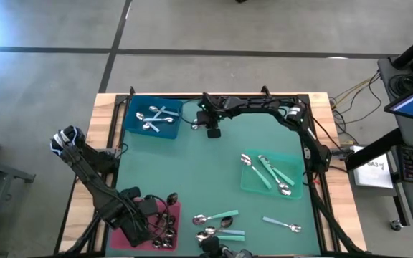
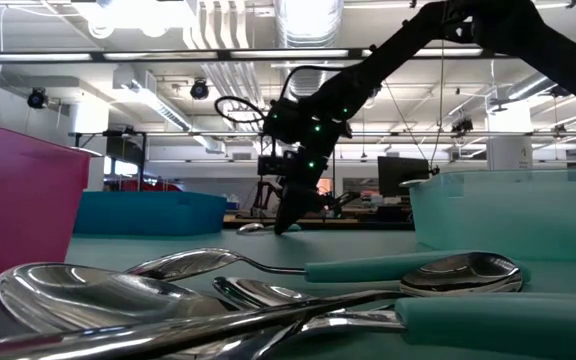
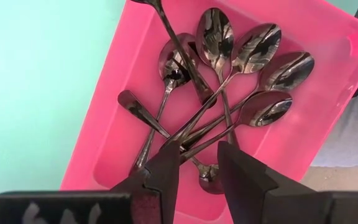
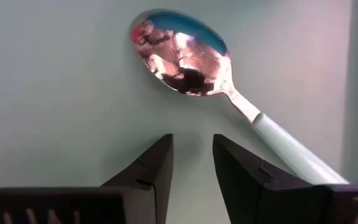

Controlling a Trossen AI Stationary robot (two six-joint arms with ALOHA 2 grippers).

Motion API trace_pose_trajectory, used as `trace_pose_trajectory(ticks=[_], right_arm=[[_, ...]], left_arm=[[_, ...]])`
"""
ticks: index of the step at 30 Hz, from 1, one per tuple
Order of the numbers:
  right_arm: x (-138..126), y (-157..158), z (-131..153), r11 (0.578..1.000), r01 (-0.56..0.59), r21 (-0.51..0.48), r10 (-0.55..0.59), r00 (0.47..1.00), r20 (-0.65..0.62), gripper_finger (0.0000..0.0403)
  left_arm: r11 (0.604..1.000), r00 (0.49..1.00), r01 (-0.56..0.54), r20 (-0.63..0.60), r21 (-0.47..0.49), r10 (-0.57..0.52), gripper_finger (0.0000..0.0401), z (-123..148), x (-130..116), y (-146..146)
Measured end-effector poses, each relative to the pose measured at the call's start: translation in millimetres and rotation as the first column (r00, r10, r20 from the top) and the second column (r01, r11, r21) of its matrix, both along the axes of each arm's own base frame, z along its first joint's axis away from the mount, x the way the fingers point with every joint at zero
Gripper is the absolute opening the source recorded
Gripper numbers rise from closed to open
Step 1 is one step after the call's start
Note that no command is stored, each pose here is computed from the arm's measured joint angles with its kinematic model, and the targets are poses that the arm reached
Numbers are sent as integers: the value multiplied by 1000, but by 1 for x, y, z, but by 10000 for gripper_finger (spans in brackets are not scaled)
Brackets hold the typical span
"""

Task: Sort silverware by color (type)
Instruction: Put the top green spoon into the blue bin

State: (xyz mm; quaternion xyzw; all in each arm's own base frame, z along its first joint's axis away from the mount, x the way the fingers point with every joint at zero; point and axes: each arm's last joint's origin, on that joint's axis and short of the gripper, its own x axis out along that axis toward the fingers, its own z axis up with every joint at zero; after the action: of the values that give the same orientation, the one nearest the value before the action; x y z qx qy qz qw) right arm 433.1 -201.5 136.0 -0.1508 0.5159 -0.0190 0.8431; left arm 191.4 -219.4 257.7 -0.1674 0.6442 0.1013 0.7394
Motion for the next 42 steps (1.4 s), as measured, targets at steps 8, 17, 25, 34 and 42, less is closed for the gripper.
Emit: trace_pose_trajectory(ticks=[8,17,25,34,42], right_arm=[[8,-4,18,1000,11,-16,-11,999,36,95],[13,-5,30,999,-18,-49,21,998,64,104],[19,-8,10,995,-70,-68,71,997,26,109],[35,-16,13,992,-87,-93,83,996,-42,103],[49,-24,14,986,-111,-124,108,994,-30,92]], left_arm=[[1000,1000,0,1,1,0,94,0,0,0],[1000,1000,-1,1,1,1,94,0,0,0],[1000,1000,-3,1,1,3,94,0,1,1],[1000,1000,-11,10,-2,11,94,0,3,1],[1000,1000,-21,24,6,21,94,0,4,2]])
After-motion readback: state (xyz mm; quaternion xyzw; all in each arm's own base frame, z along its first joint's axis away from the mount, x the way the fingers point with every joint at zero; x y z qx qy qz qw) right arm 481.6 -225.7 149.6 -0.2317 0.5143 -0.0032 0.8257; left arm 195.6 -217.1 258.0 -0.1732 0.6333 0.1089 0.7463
